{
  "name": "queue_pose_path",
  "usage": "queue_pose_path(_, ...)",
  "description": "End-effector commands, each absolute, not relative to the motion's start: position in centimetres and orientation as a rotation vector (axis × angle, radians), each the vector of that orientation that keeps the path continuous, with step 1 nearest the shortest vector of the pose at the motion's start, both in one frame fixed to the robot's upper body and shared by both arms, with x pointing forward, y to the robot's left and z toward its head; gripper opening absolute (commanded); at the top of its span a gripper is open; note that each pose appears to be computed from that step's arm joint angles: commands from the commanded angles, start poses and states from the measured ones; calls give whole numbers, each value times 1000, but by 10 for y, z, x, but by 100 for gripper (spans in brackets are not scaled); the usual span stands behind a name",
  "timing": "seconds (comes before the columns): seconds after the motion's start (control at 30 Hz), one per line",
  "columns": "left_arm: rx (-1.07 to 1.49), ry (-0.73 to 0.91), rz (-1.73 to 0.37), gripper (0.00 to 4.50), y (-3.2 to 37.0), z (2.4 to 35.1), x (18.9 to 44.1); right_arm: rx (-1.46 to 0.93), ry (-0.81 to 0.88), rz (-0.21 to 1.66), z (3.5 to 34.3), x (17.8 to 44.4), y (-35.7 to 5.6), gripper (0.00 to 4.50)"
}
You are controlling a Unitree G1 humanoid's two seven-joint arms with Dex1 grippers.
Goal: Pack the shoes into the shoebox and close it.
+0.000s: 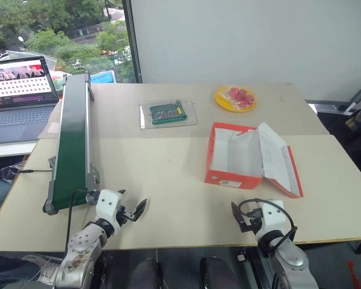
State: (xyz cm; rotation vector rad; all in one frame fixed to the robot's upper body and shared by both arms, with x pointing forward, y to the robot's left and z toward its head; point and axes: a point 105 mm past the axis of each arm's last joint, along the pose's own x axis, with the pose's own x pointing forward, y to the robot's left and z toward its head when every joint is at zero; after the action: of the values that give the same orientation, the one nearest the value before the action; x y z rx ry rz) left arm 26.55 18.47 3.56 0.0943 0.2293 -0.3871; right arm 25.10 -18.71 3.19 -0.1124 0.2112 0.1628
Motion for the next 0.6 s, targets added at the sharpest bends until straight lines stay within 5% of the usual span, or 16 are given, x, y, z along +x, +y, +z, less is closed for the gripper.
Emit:
queue_pose_path(0.03,102,197,-426,450,178,42,266,-128,150,153,45,255,-193,447)
queue_pose_path(0.27,-45,124,-373,450,192,53,280,-172,117,77,59,254,-211,447)
queue_pose_path(0.4,-40,-31,-292,450,217,96,307,-192,1,-54,98,254,-231,447)
queue_pose_path(0.6,-10,-214,-353,450,200,167,345,-313,-232,-137,176,260,-226,447)
